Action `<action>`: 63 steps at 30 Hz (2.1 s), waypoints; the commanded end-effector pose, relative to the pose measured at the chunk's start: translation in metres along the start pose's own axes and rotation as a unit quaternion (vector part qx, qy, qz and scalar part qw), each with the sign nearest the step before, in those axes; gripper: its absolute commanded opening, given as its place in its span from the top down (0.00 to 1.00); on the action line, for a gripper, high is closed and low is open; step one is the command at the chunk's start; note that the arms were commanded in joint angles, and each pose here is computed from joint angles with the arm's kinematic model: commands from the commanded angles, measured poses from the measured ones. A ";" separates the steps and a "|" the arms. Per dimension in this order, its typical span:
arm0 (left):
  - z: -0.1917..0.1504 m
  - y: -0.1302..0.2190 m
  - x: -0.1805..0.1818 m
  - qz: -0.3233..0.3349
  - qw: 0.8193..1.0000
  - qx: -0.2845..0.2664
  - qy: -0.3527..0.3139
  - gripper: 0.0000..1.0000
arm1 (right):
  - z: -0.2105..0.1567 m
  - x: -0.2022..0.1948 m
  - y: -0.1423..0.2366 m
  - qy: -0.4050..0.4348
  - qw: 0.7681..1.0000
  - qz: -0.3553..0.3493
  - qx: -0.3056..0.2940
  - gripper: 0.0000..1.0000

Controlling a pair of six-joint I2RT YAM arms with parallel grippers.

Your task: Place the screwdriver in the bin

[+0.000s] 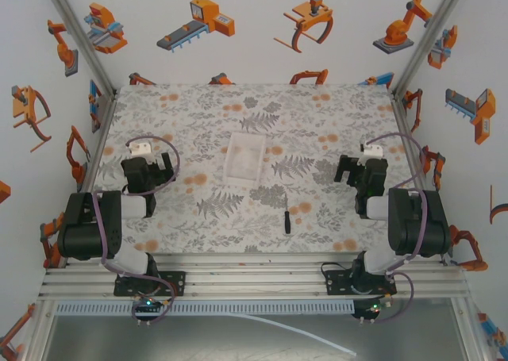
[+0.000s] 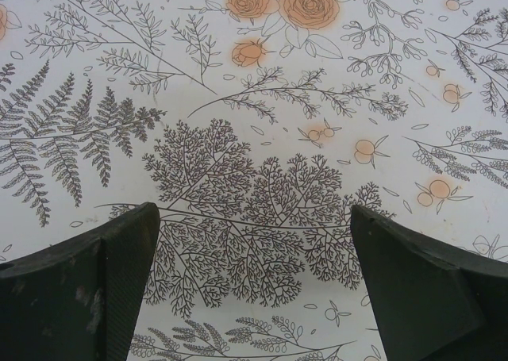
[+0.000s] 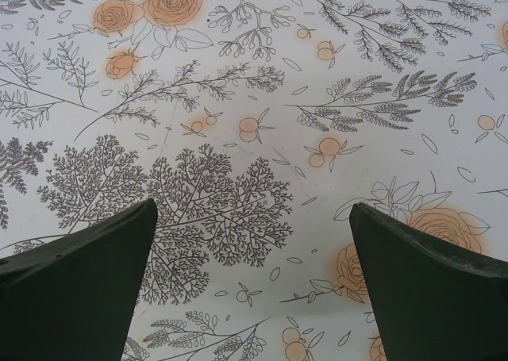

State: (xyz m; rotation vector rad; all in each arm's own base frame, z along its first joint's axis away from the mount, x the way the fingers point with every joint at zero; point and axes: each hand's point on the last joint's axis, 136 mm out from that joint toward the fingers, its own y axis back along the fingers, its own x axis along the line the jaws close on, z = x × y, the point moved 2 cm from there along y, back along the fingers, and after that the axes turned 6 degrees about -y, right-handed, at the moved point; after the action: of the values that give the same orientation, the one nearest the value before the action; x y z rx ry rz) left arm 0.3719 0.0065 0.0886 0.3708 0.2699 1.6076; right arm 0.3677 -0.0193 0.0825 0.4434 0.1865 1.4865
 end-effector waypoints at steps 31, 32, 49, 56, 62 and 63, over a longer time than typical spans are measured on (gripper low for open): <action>0.066 0.031 -0.009 -0.045 0.989 0.120 -0.072 0.03 | 0.051 -0.015 0.028 -0.044 0.996 -0.079 -0.015 0.02; 0.071 0.037 -0.008 -0.045 0.987 0.131 -0.077 0.03 | 0.056 -0.014 0.031 -0.062 0.995 -0.084 0.003 0.02; 0.118 0.158 -0.041 -0.196 0.945 0.228 -0.130 0.03 | 0.059 0.094 0.130 -0.169 0.967 0.021 0.190 0.10; 0.097 0.166 -0.038 -0.187 0.944 0.241 -0.129 0.03 | -0.010 0.151 0.160 -0.074 0.956 0.032 0.282 0.29; 0.093 0.166 -0.038 -0.186 0.941 0.256 -0.117 0.03 | -0.053 0.198 0.163 0.000 0.947 0.038 0.318 0.30; 0.093 0.166 -0.038 -0.185 0.942 0.257 -0.115 0.03 | -0.058 0.204 0.162 0.012 0.944 0.036 0.326 0.31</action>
State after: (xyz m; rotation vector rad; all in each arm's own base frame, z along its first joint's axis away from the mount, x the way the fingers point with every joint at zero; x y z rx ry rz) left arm 0.2648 -0.0471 0.2385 0.8348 0.5197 1.1072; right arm 0.2104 0.1900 0.1264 1.0064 0.6971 1.5405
